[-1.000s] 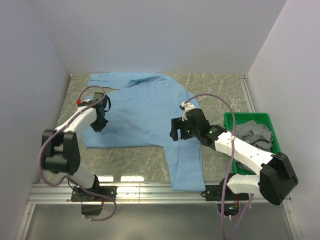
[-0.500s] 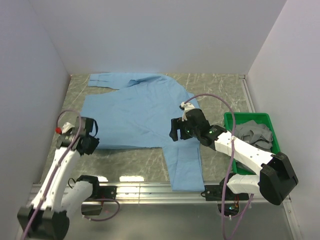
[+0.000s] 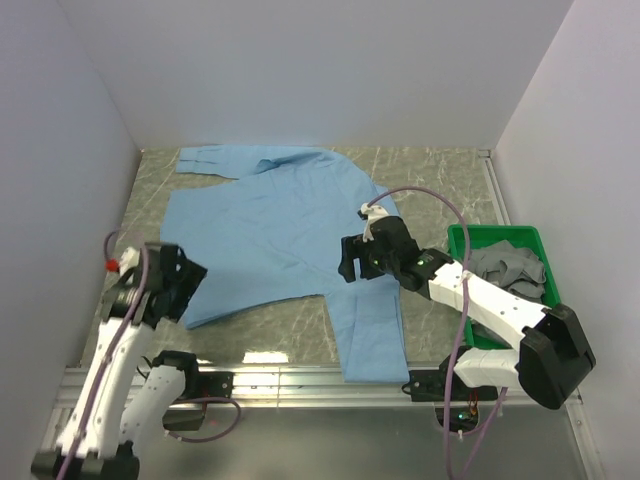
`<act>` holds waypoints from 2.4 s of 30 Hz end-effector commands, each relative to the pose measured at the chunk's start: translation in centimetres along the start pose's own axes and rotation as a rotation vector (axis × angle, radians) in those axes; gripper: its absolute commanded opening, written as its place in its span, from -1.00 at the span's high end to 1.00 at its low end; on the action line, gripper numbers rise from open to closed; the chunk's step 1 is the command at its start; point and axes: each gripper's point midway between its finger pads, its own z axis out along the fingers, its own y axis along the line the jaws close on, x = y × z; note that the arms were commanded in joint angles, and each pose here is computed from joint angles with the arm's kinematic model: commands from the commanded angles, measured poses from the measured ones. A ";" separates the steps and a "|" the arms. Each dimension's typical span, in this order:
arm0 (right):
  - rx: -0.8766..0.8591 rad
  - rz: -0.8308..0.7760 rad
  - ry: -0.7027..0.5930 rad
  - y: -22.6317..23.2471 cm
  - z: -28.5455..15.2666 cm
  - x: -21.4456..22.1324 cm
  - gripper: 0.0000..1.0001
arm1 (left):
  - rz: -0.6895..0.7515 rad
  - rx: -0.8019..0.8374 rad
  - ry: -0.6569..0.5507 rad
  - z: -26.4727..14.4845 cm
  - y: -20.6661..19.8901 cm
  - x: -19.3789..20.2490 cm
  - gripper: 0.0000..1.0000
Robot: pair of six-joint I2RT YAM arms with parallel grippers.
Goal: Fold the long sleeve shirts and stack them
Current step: Flatten the shirt out
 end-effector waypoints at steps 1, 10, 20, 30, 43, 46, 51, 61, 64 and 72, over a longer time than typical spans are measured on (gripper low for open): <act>0.034 0.010 -0.032 0.2 -0.2 -2.2 -0.68 | 0.125 0.051 0.034 1.9 -4.0 -0.3 -0.73; 0.160 0.126 0.045 -2.3 1.8 -3.2 -0.65 | 0.216 -0.012 0.057 8.0 -6.3 0.0 -0.61; 0.119 0.234 0.100 -3.0 3.9 -1.1 -0.62 | 0.059 -0.115 0.251 10.5 2.1 7.3 -0.51; 0.139 0.383 0.098 -5.8 4.4 -1.2 -0.62 | -0.053 -0.164 0.299 8.4 4.7 8.8 -0.30; 0.248 0.466 -0.029 -9.7 5.6 -7.1 -0.60 | 0.070 -0.022 0.103 8.2 -3.1 2.1 -0.58; 0.257 0.467 -0.034 -10.1 6.6 -7.8 -0.60 | 0.101 -0.029 0.044 10.1 -4.8 -0.1 -0.85; 0.267 0.555 0.030 -11.2 8.3 -5.4 -0.58 | 0.133 -0.119 0.025 14.0 -5.1 -1.9 -0.87; 0.304 0.688 0.223 -13.0 7.9 1.9 -0.59 | 0.146 -0.293 0.160 18.0 -0.8 0.3 -0.55; 0.305 0.716 0.265 -13.1 7.1 3.9 -0.60 | 0.120 -0.319 0.195 17.2 1.8 2.2 -0.50; 0.290 0.749 0.327 -12.1 4.4 7.1 -0.64 | 0.075 -0.367 0.245 14.6 6.2 4.2 -0.49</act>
